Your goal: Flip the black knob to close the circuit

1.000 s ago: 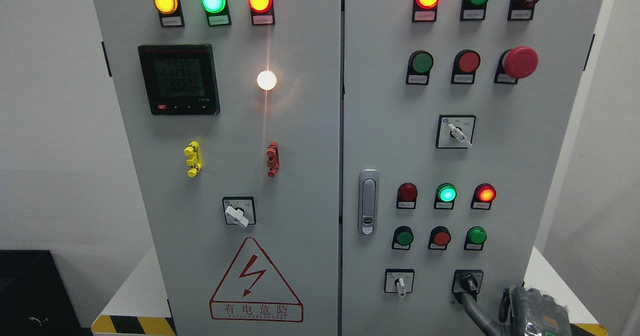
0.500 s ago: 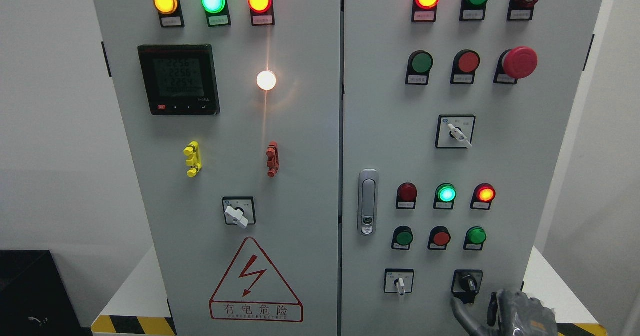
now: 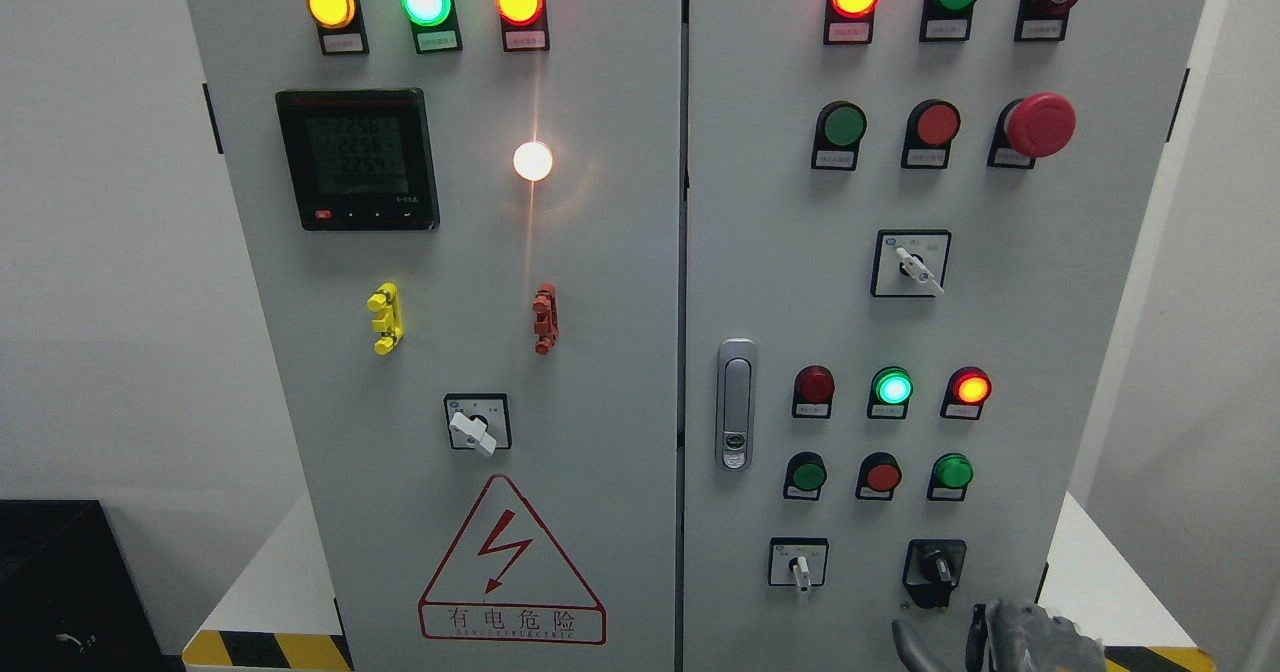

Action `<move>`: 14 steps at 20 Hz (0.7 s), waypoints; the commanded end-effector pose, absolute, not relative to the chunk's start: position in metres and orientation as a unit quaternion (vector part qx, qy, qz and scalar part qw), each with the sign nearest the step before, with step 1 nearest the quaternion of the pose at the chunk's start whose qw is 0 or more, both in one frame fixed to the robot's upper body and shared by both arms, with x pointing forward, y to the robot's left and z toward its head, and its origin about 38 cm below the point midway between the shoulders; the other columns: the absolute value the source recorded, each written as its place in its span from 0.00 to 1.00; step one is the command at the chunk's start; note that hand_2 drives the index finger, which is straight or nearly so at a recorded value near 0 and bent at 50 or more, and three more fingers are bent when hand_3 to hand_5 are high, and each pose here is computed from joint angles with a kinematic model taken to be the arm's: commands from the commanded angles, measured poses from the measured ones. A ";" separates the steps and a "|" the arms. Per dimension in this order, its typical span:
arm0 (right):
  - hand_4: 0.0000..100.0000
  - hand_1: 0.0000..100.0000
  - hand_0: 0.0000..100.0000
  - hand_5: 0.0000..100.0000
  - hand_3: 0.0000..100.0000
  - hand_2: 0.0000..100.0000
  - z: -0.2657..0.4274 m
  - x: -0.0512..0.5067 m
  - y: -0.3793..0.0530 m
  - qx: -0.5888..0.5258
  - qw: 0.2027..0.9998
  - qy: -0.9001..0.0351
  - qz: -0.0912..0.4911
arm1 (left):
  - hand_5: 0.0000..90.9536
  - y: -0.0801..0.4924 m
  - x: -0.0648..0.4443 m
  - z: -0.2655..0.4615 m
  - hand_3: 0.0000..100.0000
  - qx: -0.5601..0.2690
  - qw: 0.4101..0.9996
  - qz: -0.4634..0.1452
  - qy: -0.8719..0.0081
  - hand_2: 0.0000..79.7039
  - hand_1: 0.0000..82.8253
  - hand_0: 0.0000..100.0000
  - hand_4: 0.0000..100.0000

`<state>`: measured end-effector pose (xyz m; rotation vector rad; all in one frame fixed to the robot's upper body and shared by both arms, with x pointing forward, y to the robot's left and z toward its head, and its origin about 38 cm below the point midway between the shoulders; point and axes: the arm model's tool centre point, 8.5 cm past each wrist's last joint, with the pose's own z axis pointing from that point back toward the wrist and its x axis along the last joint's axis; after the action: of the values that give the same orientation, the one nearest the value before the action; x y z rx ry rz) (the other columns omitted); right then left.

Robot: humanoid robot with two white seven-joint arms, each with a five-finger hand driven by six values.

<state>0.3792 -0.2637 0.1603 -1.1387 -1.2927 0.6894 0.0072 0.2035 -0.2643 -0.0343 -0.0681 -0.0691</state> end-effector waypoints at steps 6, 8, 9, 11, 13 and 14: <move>0.79 0.05 0.00 0.78 0.87 0.58 0.173 0.322 -0.242 -0.363 0.636 -0.662 0.161 | 0.00 0.202 0.001 -0.265 0.00 -0.019 0.999 -0.033 -0.035 0.00 0.67 0.12 0.00; 0.77 0.04 0.00 0.72 0.83 0.55 0.167 0.318 -0.241 -0.309 0.645 -0.689 0.113 | 0.00 0.202 0.001 -0.265 0.00 -0.019 0.999 -0.033 -0.035 0.00 0.67 0.12 0.00; 0.73 0.05 0.00 0.66 0.78 0.51 0.168 0.314 -0.239 -0.275 0.644 -0.709 0.086 | 0.00 0.203 0.001 -0.265 0.00 -0.018 0.999 -0.033 -0.035 0.00 0.67 0.12 0.00; 0.70 0.05 0.00 0.61 0.75 0.49 0.164 0.304 -0.241 -0.220 0.642 -0.734 0.038 | 0.00 0.202 0.001 -0.265 0.00 -0.019 0.999 -0.033 -0.035 0.00 0.67 0.12 0.00; 0.65 0.05 0.00 0.57 0.69 0.45 0.159 0.295 -0.242 -0.200 0.640 -0.742 0.013 | 0.00 0.203 0.001 -0.265 0.00 -0.018 0.999 -0.033 -0.035 0.00 0.67 0.12 0.00; 0.64 0.05 0.00 0.57 0.68 0.43 0.156 0.291 -0.243 -0.197 0.639 -0.743 0.006 | 0.00 0.202 0.001 -0.265 0.00 -0.019 0.999 -0.033 -0.035 0.00 0.67 0.12 0.00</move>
<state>0.3186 -0.2414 0.1516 -0.6638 -1.6208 0.2462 0.0072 0.2035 -0.2643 -0.0343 -0.0682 -0.0690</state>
